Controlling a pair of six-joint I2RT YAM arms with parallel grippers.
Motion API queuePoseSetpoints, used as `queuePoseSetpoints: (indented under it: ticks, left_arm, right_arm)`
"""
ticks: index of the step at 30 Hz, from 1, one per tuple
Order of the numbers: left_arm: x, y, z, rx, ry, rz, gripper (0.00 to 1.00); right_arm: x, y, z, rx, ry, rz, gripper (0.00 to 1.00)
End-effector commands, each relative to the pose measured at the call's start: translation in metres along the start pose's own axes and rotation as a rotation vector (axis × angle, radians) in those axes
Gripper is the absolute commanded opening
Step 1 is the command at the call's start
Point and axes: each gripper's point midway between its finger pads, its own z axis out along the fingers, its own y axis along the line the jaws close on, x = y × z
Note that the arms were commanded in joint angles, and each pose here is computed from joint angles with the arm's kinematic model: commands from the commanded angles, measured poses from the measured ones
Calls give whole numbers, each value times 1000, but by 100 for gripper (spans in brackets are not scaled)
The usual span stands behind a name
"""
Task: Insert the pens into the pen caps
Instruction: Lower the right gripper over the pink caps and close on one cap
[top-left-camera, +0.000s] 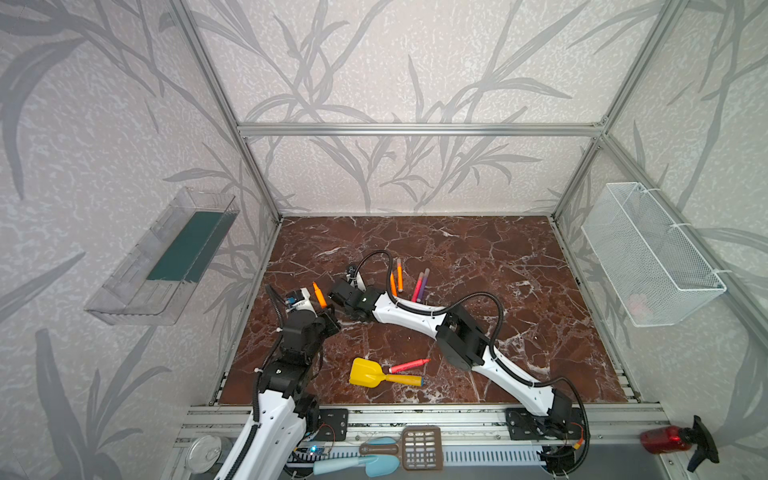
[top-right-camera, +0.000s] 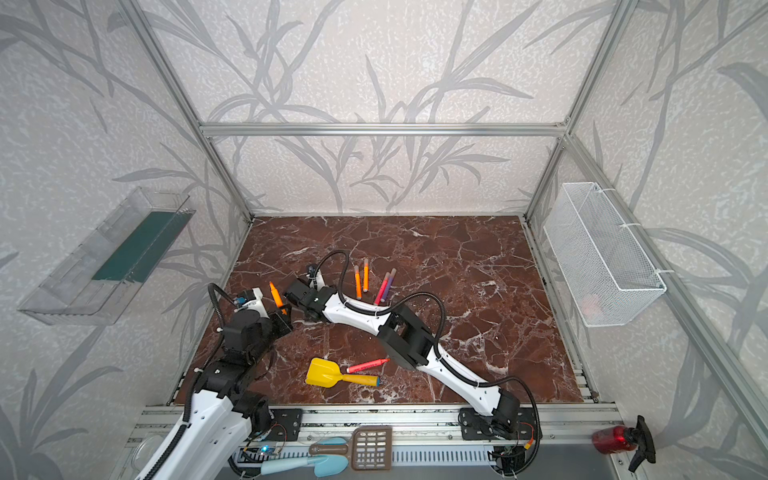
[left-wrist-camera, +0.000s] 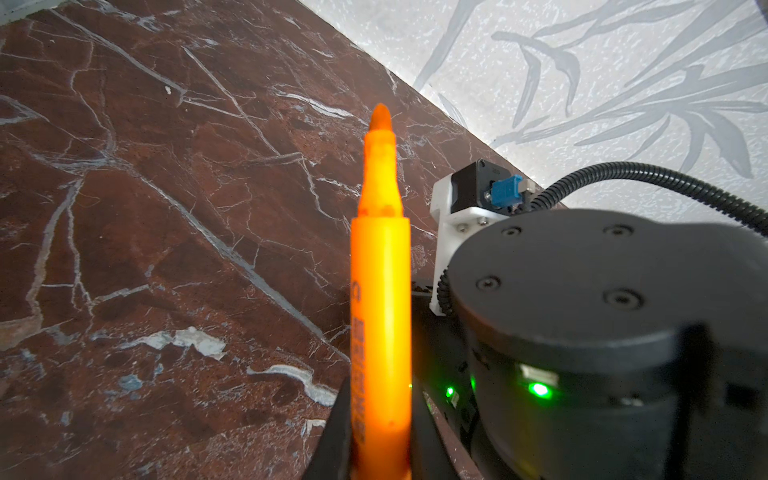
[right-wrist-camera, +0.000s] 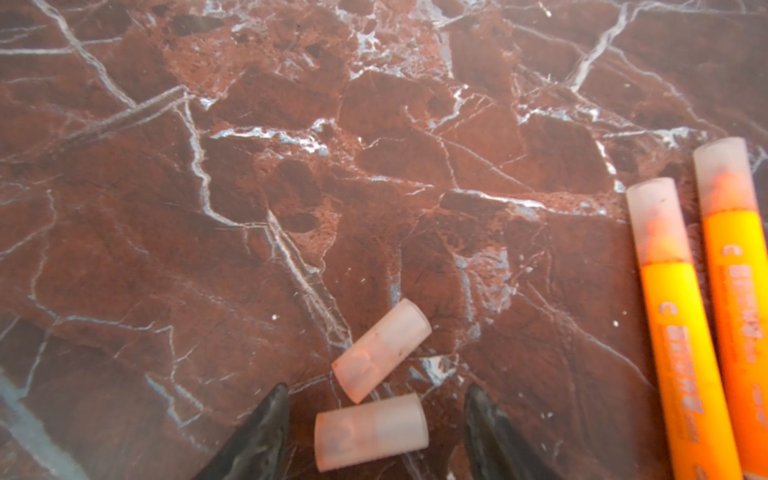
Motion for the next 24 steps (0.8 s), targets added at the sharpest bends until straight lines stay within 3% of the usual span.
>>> queuePoseSetpoints:
  ticks: [1, 5, 24]
  left_arm:
    - [4, 6, -1, -16, 8, -6, 0]
    - [4, 6, -2, -12, 4, -9, 0]
    - [7, 5, -1, 0, 8, -24, 0]
  right_arm:
    - [8, -18, 2, 66, 25, -1, 63]
    - [13, -27, -5, 74, 16, 21, 59]
    - [10, -55, -34, 49, -63, 112, 59]
